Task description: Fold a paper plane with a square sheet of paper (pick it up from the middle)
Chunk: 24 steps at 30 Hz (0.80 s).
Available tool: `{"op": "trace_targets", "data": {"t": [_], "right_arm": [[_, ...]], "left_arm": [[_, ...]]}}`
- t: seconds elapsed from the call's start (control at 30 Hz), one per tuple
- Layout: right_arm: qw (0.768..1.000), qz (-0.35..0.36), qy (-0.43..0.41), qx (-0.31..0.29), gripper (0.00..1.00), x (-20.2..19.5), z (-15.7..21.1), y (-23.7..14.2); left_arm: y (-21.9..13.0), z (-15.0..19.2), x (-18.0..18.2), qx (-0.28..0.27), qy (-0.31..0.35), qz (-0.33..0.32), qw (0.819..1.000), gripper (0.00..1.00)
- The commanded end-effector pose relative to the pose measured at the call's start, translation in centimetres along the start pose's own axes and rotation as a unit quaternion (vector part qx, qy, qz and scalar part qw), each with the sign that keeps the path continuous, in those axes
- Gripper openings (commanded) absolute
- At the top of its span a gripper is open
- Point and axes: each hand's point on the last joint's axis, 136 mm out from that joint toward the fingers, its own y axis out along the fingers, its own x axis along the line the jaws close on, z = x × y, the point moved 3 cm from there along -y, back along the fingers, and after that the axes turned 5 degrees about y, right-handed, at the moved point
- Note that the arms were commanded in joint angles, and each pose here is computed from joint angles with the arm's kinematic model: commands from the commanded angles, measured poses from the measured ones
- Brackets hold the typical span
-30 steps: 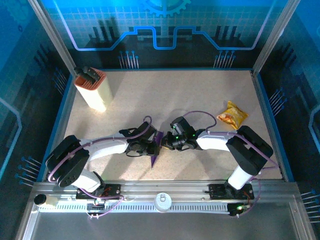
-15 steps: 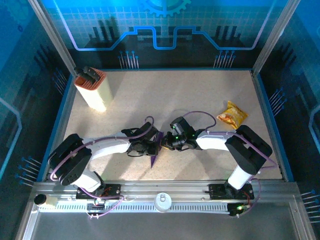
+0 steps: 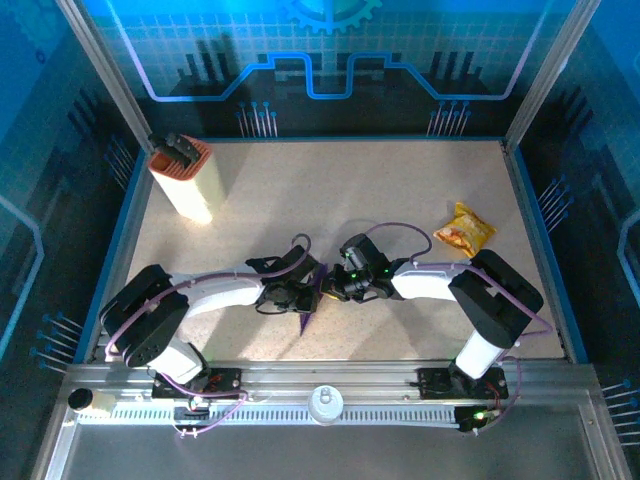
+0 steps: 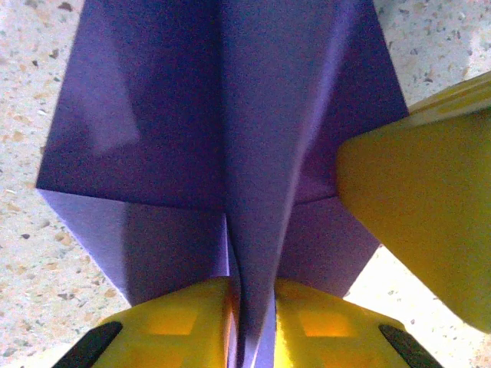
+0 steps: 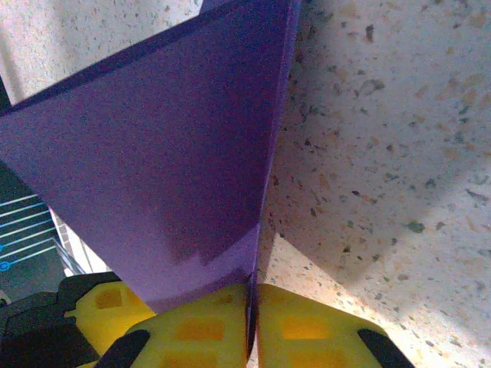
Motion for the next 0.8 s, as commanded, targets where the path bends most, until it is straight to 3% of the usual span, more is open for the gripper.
{"op": "trace_targets", "data": {"t": [0.0, 0.3, 0.57, 0.77], "right_arm": [[1.000, -0.008, -0.003, 0.004, 0.13, 0.6, -0.2, 0.1], [1.000, -0.009, -0.005, 0.004, 0.16, 0.7, -0.3, -0.1], [1.000, -0.010, -0.009, -0.008, 0.24, 0.5, -0.7, -1.3], [1.000, -0.012, -0.018, -0.017, 0.25, 0.2, -0.7, -2.4]], "left_arm": [[0.0, -0.2, 0.0, 0.001, 0.006, -0.014, 1.000, 0.21], [0.3, -0.1, 0.2, 0.003, 0.005, -0.020, 1.000, 0.17], [-0.3, -0.7, 0.0, -0.014, 0.005, -0.030, 0.999, 0.12], [-0.3, -0.8, -0.2, -0.014, 0.006, -0.028, 0.999, 0.20]]}}
